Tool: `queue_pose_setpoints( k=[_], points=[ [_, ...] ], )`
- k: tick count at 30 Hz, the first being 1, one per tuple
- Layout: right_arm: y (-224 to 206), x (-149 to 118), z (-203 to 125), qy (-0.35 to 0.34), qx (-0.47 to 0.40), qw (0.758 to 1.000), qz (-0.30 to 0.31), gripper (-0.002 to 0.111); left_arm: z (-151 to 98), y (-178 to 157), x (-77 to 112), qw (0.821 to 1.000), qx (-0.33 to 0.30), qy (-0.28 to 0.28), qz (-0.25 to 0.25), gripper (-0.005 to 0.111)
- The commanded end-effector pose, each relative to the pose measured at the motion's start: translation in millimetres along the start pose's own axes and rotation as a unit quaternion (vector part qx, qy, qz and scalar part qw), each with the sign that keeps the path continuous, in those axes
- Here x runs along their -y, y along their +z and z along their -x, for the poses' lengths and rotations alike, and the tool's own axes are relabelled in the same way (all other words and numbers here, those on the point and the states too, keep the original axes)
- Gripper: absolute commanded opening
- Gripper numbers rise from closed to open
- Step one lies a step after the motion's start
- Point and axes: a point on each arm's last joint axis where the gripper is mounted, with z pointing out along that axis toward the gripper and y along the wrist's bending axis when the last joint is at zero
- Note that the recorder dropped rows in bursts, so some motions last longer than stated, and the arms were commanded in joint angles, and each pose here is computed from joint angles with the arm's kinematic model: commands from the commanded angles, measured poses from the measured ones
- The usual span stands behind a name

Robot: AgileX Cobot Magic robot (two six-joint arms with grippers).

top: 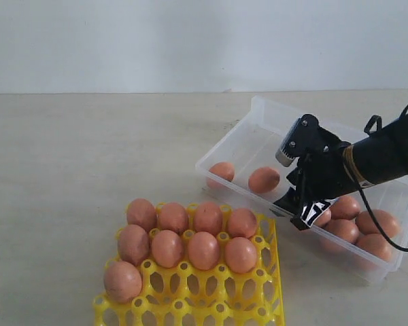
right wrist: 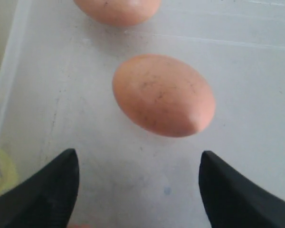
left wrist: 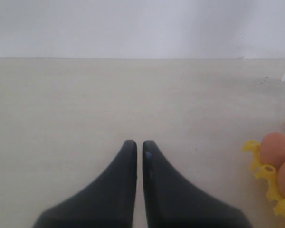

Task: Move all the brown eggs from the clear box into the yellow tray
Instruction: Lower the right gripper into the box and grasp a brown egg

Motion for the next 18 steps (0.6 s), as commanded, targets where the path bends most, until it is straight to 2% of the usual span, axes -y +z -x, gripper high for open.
queue_pose_setpoints(
  k=[1,4,8,14,18],
  points=[
    [1,0,1,-0.104,-0.001,0.995,-0.002,0.065,2,0,0.4,1.000,0.008,-0.006,-0.003,0.004],
    [1,1,2,-0.178,0.003,0.984,-0.006,0.065,2,0,0.4,1.000,0.008,-0.006,-0.003,0.004],
    [0,5,7,-0.225,0.022,0.974,-0.031,0.065,2,0,0.4,1.000,0.008,-0.006,-0.003,0.004],
    [-1,9,16,-0.255,0.053,0.964,-0.057,0.065,2,0,0.4,1.000,0.008,-0.006,-0.003,0.004],
    [-2,12,18,-0.229,0.061,0.969,-0.068,0.065,2,0,0.4,1.000,0.008,-0.006,-0.003,0.004]
  ],
)
